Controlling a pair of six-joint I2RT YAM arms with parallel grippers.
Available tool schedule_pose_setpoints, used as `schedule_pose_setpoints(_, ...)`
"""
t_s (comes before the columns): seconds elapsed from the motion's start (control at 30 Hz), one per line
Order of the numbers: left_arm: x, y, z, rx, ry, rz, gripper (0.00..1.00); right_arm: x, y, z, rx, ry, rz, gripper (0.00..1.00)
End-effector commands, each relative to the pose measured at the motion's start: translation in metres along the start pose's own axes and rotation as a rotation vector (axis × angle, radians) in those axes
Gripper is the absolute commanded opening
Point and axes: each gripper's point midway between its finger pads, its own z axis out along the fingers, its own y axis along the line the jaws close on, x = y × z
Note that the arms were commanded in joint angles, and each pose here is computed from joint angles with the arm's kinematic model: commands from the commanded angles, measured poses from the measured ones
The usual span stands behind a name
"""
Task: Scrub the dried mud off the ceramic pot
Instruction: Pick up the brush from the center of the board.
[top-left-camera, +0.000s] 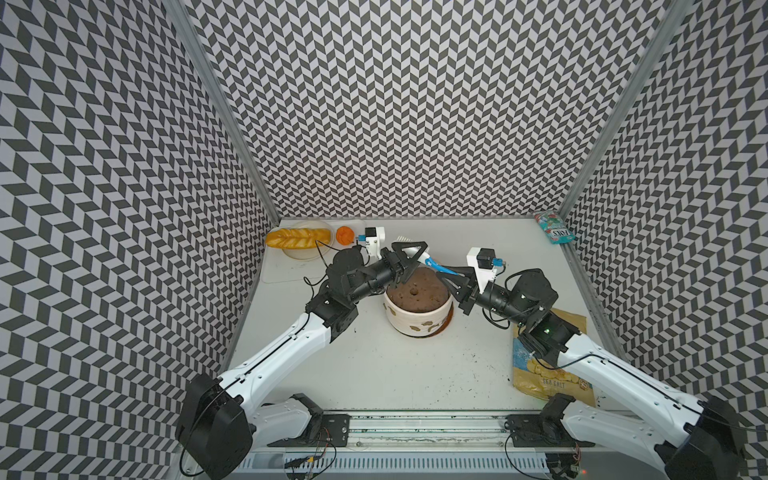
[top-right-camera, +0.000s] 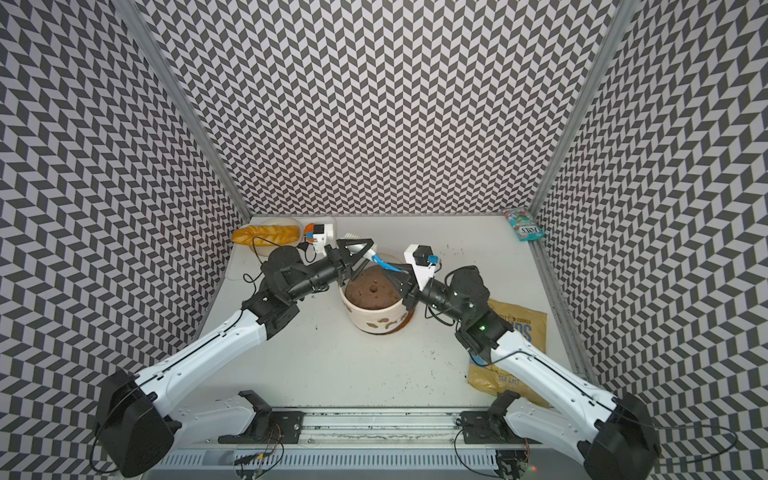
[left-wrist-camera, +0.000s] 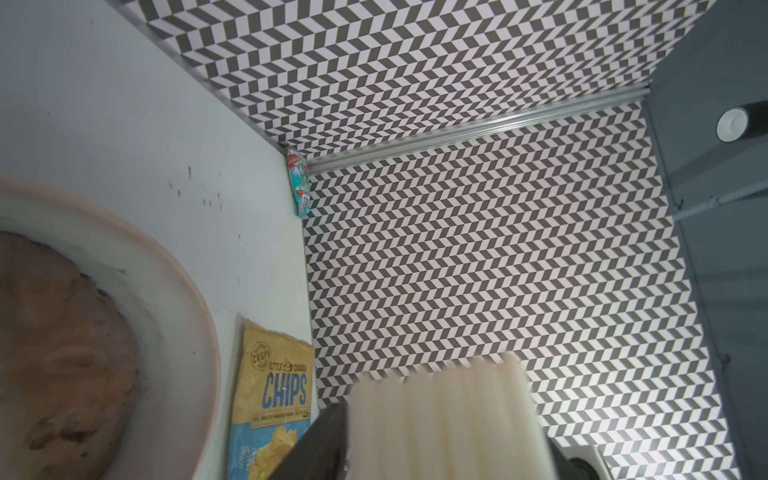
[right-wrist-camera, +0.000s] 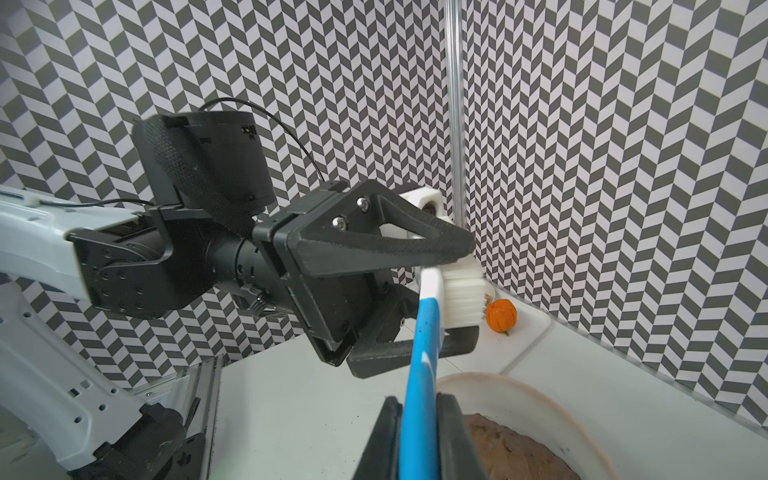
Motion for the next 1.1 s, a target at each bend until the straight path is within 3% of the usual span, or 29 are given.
schedule_pose_setpoints(0.0, -0.004, -0.006, 0.001, 0.0, 0.007, 0.056, 0.68, -0.032, 0.004, -0.006, 0.005, -0.063, -0.071, 0.0)
schedule_pose_setpoints(0.13, -0.012, -0.008, -0.006, -0.054, -0.011, 0.138, 0.76, -0.025, -0.003, -0.009, 0.052, 0.009, -0.1, 0.0)
schedule_pose_setpoints(0.4, -0.026, -0.004, -0.032, -0.187, -0.025, 0.315, 0.8, -0.011, 0.002, -0.021, 0.04, 0.127, -0.116, 0.0)
schedule_pose_setpoints(0.87, 0.003, 0.01, -0.026, -0.121, 0.032, 0.139, 0.81, -0.02, 0.008, -0.014, -0.003, 0.058, -0.08, 0.0)
schedule_pose_setpoints(1.07, 0.003, 0.004, -0.022, -0.065, 0.018, 0.09, 0.7, -0.016, 0.012, -0.011, -0.026, 0.056, -0.078, 0.0)
